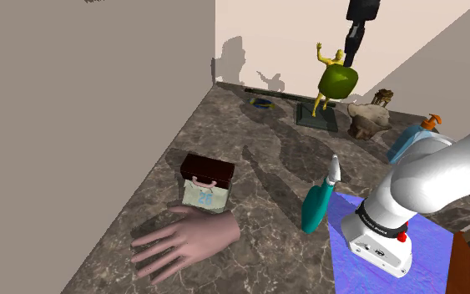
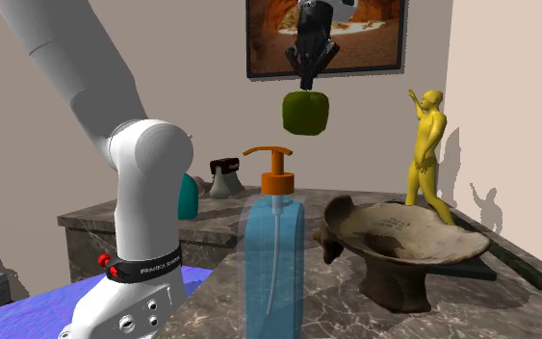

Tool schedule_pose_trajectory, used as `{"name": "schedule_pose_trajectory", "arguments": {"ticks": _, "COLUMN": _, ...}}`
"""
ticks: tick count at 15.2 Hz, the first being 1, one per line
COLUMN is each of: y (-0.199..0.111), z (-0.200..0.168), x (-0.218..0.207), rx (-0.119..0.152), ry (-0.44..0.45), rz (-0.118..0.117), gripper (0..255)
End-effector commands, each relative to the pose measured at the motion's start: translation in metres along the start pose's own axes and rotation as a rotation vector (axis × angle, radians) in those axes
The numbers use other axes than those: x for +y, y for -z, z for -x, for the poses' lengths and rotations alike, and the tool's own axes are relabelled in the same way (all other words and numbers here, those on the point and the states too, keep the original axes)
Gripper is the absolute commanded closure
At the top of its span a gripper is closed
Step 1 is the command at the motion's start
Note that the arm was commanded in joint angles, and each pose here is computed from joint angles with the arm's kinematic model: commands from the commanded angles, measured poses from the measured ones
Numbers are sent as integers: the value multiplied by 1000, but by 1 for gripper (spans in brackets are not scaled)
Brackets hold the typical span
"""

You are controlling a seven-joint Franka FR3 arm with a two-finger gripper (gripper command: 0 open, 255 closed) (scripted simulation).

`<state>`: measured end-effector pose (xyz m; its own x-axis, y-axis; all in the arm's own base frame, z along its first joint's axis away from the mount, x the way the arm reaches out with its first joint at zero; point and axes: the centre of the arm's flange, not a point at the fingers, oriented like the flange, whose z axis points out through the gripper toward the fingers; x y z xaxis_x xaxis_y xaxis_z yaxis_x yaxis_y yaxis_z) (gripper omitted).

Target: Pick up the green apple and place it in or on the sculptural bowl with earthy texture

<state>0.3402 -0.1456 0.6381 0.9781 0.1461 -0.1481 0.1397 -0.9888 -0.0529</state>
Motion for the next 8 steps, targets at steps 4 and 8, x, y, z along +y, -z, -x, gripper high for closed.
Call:
{"name": "schedule_pose_trajectory", "arguments": {"ticks": 4, "y": 10, "z": 37, "x": 56, "rx": 0, "ry": 1, "rz": 0, "gripper": 255}}
{"name": "schedule_pose_trajectory", "arguments": {"ticks": 8, "y": 17, "z": 67, "x": 99, "rx": 0, "ry": 1, "rz": 0, "gripper": 255}}
